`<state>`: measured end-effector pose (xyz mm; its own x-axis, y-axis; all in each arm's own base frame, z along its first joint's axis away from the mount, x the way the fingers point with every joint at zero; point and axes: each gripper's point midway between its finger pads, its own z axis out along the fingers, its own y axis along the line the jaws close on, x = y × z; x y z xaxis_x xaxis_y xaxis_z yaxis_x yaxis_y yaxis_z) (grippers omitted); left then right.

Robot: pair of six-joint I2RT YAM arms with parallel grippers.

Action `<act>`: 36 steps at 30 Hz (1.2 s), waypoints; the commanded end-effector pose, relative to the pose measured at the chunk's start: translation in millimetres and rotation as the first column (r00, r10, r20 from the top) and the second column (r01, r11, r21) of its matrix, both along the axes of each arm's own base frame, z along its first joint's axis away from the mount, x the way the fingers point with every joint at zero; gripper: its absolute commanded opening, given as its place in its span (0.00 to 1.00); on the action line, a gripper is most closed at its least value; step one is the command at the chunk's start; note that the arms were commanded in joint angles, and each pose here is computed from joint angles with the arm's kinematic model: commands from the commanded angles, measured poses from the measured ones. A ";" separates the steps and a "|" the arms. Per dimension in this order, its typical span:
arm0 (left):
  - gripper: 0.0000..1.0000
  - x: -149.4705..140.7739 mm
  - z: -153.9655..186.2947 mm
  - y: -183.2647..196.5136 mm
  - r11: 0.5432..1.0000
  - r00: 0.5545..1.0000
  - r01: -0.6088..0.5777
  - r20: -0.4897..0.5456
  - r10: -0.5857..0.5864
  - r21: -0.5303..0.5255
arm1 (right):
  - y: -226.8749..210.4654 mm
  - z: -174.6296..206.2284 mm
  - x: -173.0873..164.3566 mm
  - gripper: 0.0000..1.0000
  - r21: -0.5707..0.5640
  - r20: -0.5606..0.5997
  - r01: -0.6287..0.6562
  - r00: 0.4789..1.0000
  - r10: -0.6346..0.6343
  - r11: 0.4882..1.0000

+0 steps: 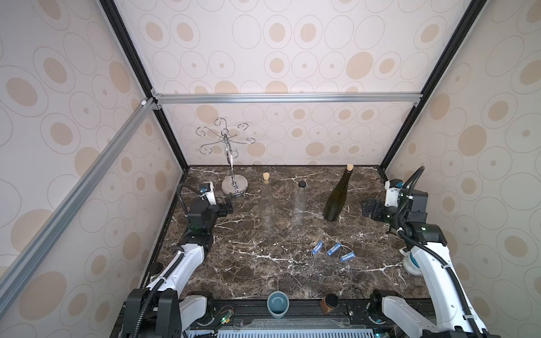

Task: Remove the label from the bottle
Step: Reset both arms

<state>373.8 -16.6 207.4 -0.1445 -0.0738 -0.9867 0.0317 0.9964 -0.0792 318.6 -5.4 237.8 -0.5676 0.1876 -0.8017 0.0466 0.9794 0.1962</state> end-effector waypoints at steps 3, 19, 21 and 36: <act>1.00 -37.4 33.4 7.8 0.993 0.937 -0.053 0.350 0.014 0.104 | 1.0 2.8 16.9 1.00 -0.056 0.132 -0.042 0.990 0.050 0.998; 1.00 -24.2 -49.6 20.0 0.978 0.982 -0.110 0.170 0.080 0.175 | -7.5 -54.6 36.1 1.00 -0.096 0.201 -0.006 0.979 0.025 0.995; 1.00 -22.8 -53.7 18.7 0.979 0.983 -0.102 0.169 0.072 0.175 | -8.9 -65.2 37.2 1.00 -0.113 0.181 -0.010 0.983 0.030 0.994; 1.00 -0.8 -74.7 7.4 0.981 0.997 -0.007 0.083 -0.009 0.194 | 1.9 -123.9 72.6 0.99 -0.224 0.138 -0.003 0.990 0.035 0.975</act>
<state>367.4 -7.7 129.3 -0.0691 0.1012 -0.9925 0.0043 0.9949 0.1012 383.9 6.5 107.0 -0.5087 0.0175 -0.8608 -0.0302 0.9988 0.0381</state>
